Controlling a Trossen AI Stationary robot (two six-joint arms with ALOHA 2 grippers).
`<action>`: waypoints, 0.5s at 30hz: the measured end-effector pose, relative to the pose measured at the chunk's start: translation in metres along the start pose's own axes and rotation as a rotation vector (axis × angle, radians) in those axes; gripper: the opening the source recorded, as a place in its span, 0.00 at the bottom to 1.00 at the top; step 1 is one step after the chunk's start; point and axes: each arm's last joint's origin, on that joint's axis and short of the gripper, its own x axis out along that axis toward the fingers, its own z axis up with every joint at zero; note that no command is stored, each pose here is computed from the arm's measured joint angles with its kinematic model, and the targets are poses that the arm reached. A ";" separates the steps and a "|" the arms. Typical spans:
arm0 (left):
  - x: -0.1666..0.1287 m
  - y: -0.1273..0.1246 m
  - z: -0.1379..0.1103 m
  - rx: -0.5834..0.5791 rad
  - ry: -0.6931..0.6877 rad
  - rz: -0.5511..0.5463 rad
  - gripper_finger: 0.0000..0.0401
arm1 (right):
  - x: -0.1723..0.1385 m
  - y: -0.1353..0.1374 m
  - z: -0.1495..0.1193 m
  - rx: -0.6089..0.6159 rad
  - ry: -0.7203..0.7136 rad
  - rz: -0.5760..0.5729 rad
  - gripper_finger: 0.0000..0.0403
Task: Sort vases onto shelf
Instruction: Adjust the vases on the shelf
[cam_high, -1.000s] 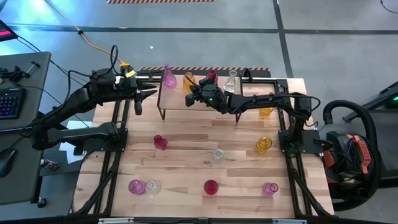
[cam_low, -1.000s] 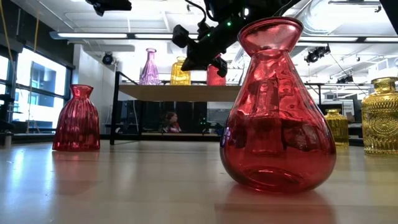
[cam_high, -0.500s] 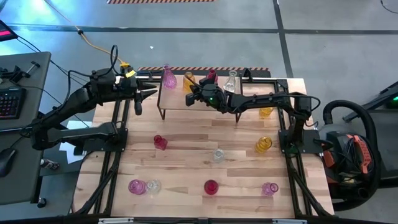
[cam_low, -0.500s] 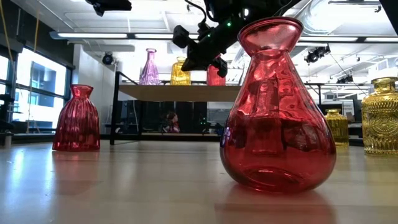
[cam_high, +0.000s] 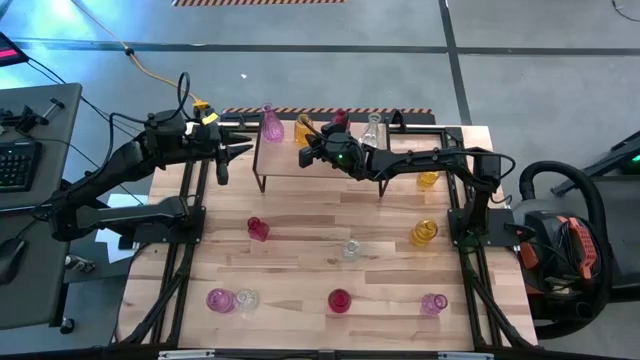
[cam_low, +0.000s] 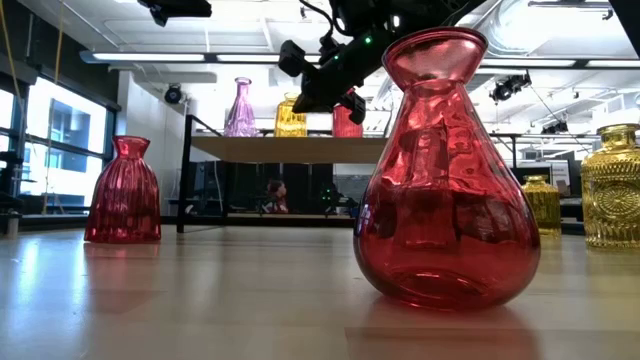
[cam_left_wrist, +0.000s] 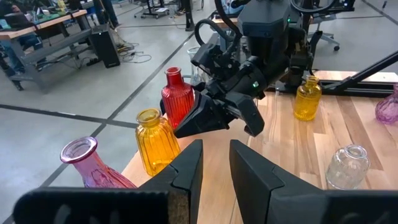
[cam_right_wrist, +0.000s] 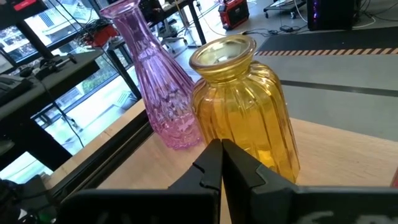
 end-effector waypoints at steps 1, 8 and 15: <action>0.000 0.000 0.000 0.000 0.000 0.000 0.18 | 0.000 0.000 0.000 0.000 0.000 0.001 0.00; 0.000 0.000 0.000 0.000 0.000 0.000 0.18 | 0.000 0.001 0.000 0.000 0.009 0.016 0.00; 0.000 0.000 0.000 0.000 0.000 0.000 0.18 | 0.000 0.000 0.000 0.000 0.009 0.015 0.00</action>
